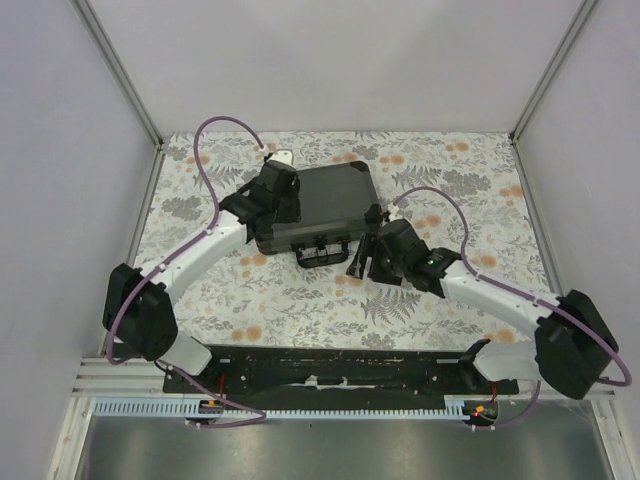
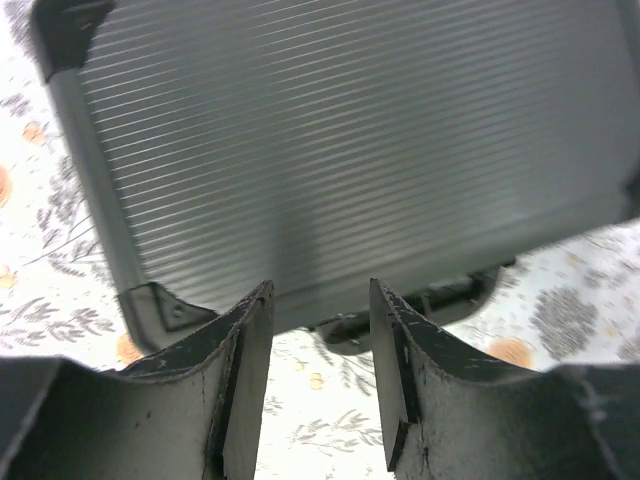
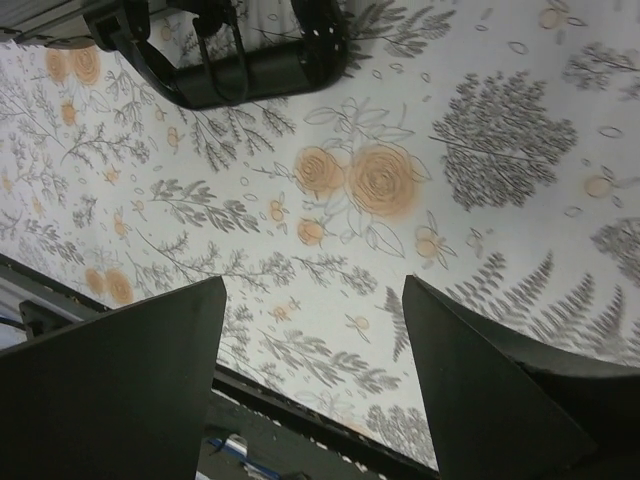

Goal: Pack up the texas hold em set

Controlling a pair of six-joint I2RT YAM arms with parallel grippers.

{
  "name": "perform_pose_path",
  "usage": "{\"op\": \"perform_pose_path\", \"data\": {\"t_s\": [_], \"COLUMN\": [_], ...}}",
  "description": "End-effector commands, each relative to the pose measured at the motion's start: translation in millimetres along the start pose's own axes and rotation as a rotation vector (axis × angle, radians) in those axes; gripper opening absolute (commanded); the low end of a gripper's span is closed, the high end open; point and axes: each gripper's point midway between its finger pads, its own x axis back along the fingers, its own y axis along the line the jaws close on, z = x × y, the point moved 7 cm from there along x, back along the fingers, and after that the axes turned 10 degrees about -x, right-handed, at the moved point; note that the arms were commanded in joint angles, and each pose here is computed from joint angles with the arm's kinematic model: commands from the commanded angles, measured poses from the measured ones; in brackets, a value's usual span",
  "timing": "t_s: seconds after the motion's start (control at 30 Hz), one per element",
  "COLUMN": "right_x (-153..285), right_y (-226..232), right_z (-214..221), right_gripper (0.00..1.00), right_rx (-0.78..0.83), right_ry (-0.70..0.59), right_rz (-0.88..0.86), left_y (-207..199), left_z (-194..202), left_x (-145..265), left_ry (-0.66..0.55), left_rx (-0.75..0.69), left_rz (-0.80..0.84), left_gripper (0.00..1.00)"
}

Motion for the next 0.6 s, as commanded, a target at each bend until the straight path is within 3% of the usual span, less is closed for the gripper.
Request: {"op": "perform_pose_path", "data": {"t_s": [0.0, 0.2, 0.57], "right_x": [-28.9, -58.0, -103.4], "right_y": [39.0, 61.1, 73.0], "right_z": [-11.0, -12.5, -7.6], "right_gripper": [0.78, 0.76, 0.71], "right_rx": [-0.044, -0.081, -0.102], "right_ry": [-0.076, -0.089, -0.096], "right_rz": [-0.189, -0.238, -0.214], "left_y": [24.1, 34.7, 41.4], "left_z": [23.4, 51.7, 88.4], "left_x": [-22.3, -34.9, -37.1], "left_ry": [0.096, 0.175, 0.258], "left_rx": [0.102, 0.075, 0.076], "left_rz": [-0.088, -0.120, -0.136], "left_gripper": [0.50, 0.51, 0.40]}}
